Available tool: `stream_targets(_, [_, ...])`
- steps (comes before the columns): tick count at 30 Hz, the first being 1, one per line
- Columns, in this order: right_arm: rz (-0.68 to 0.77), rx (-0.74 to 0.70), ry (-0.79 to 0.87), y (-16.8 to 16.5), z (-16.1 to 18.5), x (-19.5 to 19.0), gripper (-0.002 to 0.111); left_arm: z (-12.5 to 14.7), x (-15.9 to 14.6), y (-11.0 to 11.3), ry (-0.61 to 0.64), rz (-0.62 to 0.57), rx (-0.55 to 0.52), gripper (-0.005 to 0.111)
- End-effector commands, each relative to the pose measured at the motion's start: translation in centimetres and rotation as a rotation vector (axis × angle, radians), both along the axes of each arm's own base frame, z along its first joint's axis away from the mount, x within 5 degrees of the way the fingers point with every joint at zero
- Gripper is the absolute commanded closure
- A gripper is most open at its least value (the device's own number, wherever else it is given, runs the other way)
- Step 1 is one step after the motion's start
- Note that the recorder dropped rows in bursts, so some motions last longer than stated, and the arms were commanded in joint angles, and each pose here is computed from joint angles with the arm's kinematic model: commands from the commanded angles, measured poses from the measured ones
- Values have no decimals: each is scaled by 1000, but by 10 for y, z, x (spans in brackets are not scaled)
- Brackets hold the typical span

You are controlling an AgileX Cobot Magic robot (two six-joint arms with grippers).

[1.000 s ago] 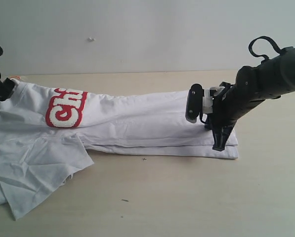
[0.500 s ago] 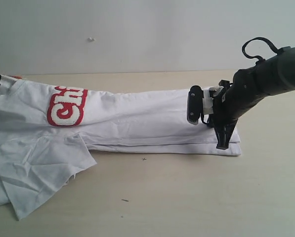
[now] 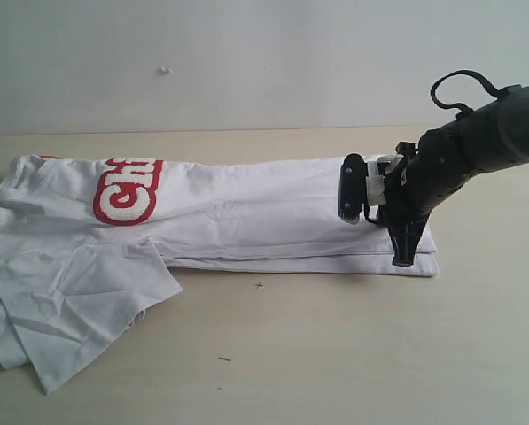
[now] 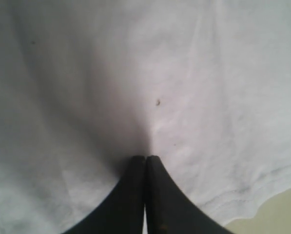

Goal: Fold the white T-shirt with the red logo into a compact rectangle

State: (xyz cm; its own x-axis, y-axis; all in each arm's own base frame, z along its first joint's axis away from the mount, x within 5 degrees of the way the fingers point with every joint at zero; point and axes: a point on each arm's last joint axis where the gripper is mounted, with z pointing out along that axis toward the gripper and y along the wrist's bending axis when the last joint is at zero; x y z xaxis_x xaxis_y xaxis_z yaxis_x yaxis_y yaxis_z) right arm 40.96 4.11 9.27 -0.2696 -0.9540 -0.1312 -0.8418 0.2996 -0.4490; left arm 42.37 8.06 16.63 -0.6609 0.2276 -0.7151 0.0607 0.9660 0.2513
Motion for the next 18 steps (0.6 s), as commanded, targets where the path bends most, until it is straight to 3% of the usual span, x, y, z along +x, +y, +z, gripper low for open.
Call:
stream_targets(1, [-76, 23, 20, -5, 4, -5, 108, 1, -18, -20, 218, 3, -285, 2])
stream_targets(7, [-153, 74, -36, -5, 28, -4, 108, -3, -51, -39, 600, -34, -527, 2])
stream_targets(9, [-153, 78, -55, -5, 37, -5, 108, -2, -58, -40, 678, 11, -608, 2])
stream_targets(12, [-183, 113, -78, -4, 47, -5, 108, -3, -69, -42, 776, 53, -716, 2])
stream_targets(18, [-212, 147, -87, -3, 56, -7, 108, -14, -98, -45, 842, 63, -825, 2])
